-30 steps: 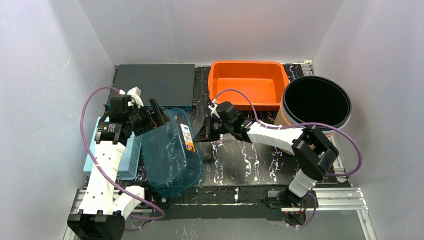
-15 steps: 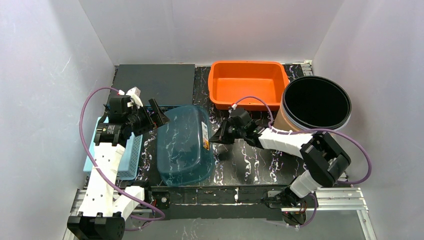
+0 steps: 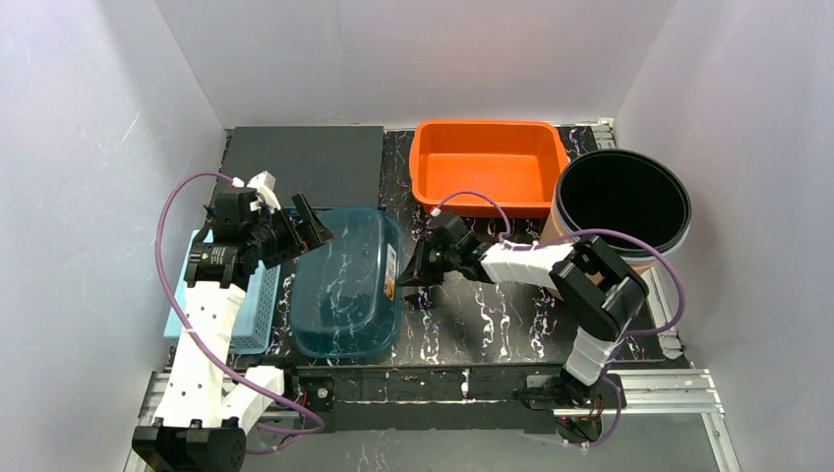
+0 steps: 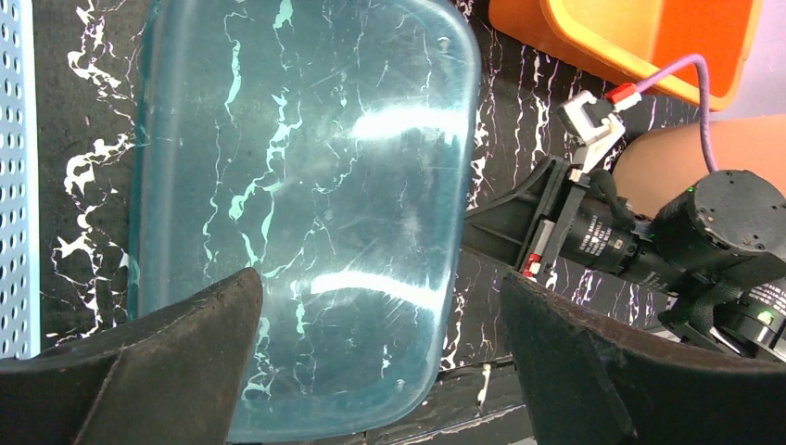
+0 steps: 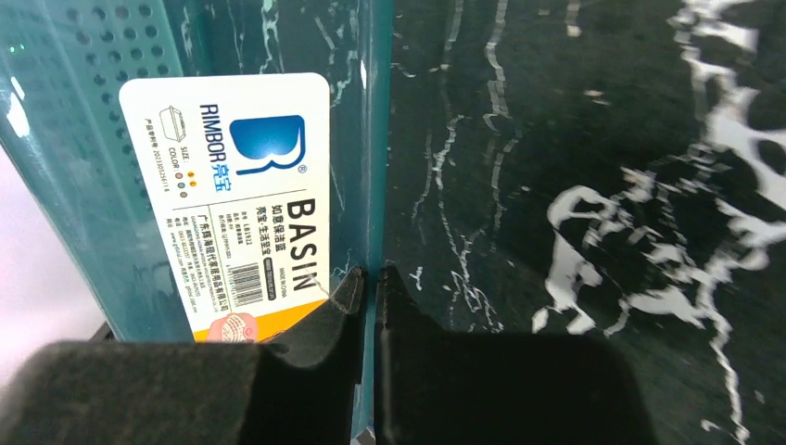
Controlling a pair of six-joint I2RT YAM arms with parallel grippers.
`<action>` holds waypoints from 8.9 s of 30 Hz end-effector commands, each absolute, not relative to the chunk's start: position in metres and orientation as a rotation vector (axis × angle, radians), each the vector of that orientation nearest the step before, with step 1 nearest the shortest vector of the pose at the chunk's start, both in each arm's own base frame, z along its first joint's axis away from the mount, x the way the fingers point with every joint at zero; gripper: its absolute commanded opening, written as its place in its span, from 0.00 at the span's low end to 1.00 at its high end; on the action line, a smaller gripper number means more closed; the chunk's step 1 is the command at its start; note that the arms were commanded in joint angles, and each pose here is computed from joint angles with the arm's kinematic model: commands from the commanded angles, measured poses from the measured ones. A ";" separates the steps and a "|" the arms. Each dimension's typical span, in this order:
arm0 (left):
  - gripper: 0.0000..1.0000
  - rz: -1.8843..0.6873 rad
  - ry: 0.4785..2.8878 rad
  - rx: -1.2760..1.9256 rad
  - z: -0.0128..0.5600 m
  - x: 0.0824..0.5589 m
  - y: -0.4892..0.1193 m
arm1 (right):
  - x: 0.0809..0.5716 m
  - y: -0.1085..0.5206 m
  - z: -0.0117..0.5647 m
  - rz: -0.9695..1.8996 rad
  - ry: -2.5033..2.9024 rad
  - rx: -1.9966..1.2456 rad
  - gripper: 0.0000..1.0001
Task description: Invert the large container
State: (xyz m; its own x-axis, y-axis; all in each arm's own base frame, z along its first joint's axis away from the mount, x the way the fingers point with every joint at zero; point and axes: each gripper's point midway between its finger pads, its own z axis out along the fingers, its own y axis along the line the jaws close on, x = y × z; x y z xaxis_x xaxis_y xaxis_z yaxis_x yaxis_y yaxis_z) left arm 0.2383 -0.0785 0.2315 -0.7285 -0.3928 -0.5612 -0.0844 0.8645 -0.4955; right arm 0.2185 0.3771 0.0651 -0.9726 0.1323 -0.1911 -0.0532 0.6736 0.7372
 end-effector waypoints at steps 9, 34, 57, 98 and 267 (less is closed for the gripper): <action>0.98 -0.590 2.332 -0.348 0.234 0.232 -0.078 | 0.220 0.413 0.076 1.231 2.621 -0.055 0.01; 0.98 -0.605 2.330 -0.354 0.234 0.232 -0.080 | 0.223 0.442 0.061 1.300 2.648 -0.070 0.11; 0.98 -0.609 2.334 -0.351 0.232 0.231 -0.081 | 0.219 0.427 0.061 1.154 2.665 -0.166 0.38; 0.98 -0.677 2.334 -0.348 0.232 0.233 -0.089 | 0.340 0.164 0.102 -0.563 2.388 -0.256 0.99; 0.00 -1.543 2.137 -0.210 0.273 0.341 -0.201 | 0.210 0.416 0.246 0.929 1.511 -1.172 0.44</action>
